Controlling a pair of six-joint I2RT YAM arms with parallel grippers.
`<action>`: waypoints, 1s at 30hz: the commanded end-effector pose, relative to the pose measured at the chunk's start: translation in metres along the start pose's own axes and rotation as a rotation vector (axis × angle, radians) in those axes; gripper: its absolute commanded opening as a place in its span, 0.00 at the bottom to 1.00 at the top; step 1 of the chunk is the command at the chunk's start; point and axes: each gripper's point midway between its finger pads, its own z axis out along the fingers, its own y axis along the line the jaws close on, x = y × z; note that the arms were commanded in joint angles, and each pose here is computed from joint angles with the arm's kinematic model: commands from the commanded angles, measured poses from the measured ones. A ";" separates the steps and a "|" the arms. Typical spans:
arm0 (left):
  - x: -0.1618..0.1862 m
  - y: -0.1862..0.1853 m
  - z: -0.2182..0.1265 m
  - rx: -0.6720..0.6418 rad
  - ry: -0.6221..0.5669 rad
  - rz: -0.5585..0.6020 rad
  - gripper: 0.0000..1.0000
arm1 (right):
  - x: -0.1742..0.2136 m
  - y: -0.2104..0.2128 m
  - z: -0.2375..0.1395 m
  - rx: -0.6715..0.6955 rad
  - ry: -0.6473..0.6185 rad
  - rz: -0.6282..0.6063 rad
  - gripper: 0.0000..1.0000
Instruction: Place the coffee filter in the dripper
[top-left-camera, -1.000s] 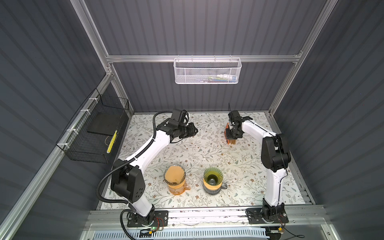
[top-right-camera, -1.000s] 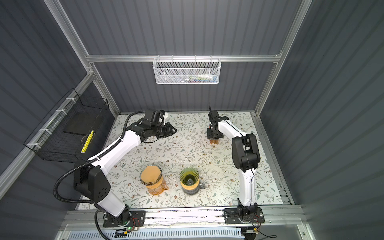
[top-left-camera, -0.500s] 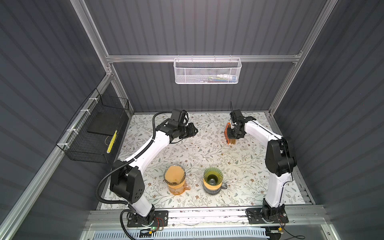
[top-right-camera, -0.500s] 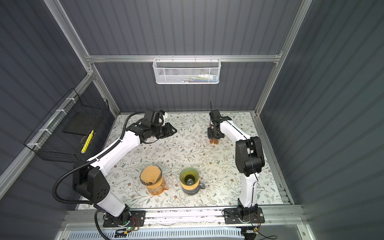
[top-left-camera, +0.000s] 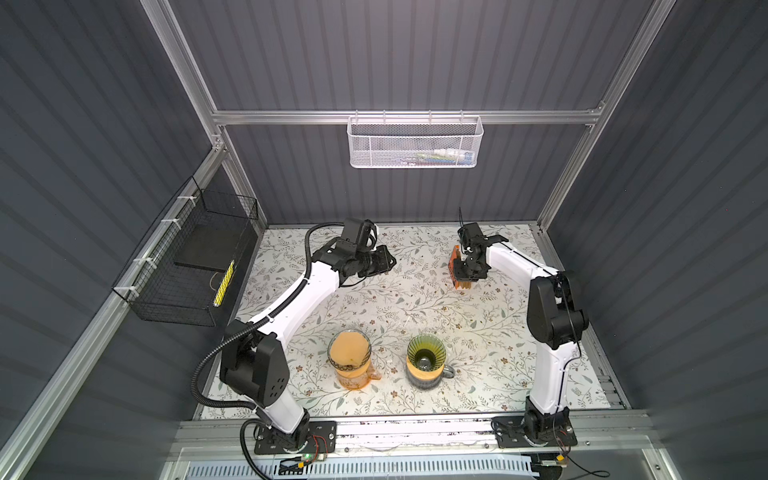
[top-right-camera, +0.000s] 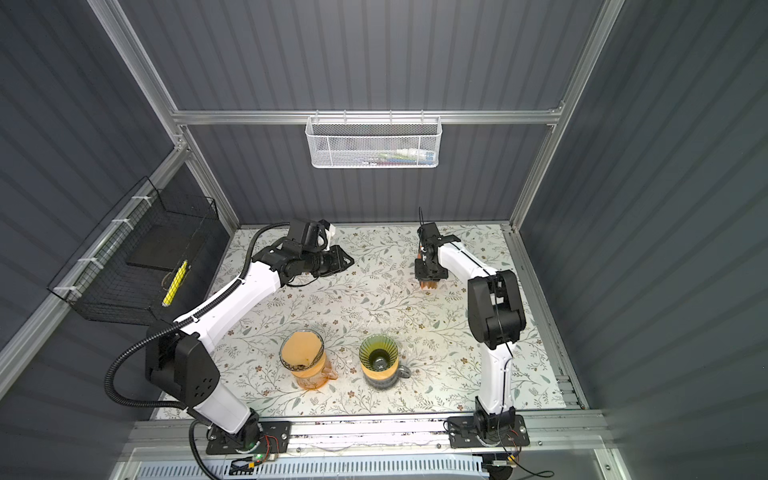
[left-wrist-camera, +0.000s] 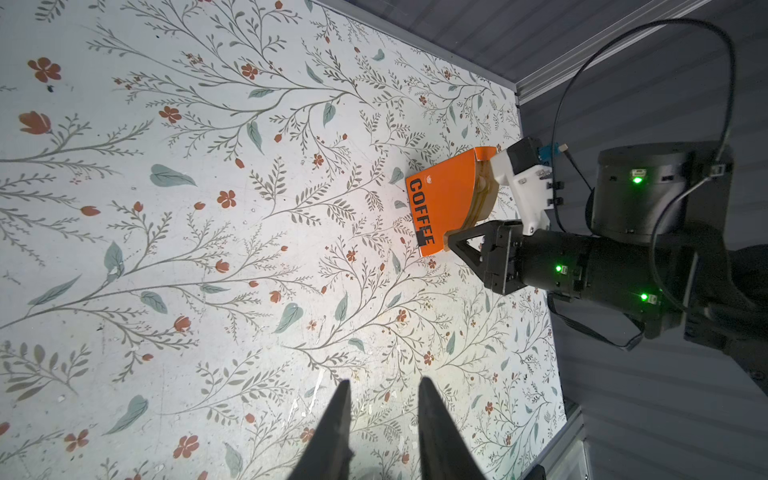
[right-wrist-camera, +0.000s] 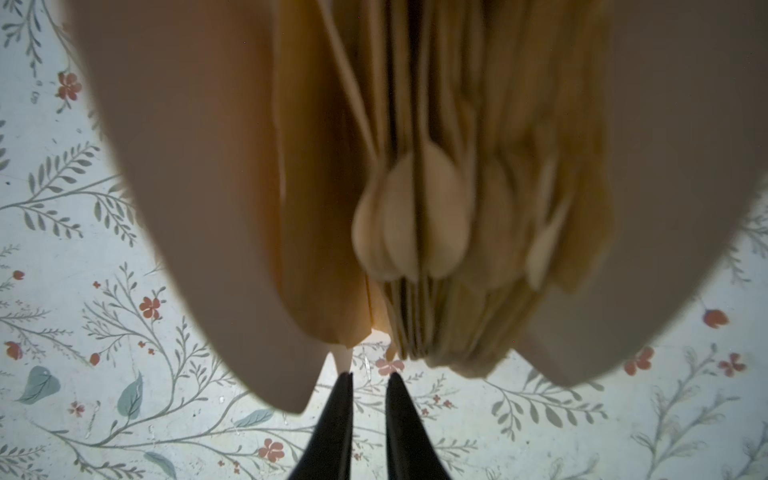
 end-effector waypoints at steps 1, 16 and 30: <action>-0.002 -0.002 -0.005 0.017 0.000 -0.004 0.29 | -0.002 0.000 0.005 0.017 0.000 -0.001 0.22; -0.003 0.000 -0.008 0.011 -0.005 -0.007 0.29 | -0.009 -0.003 0.010 0.045 -0.003 -0.008 0.27; -0.003 0.001 -0.008 0.008 -0.005 -0.007 0.29 | -0.011 -0.005 0.014 0.062 -0.003 -0.015 0.30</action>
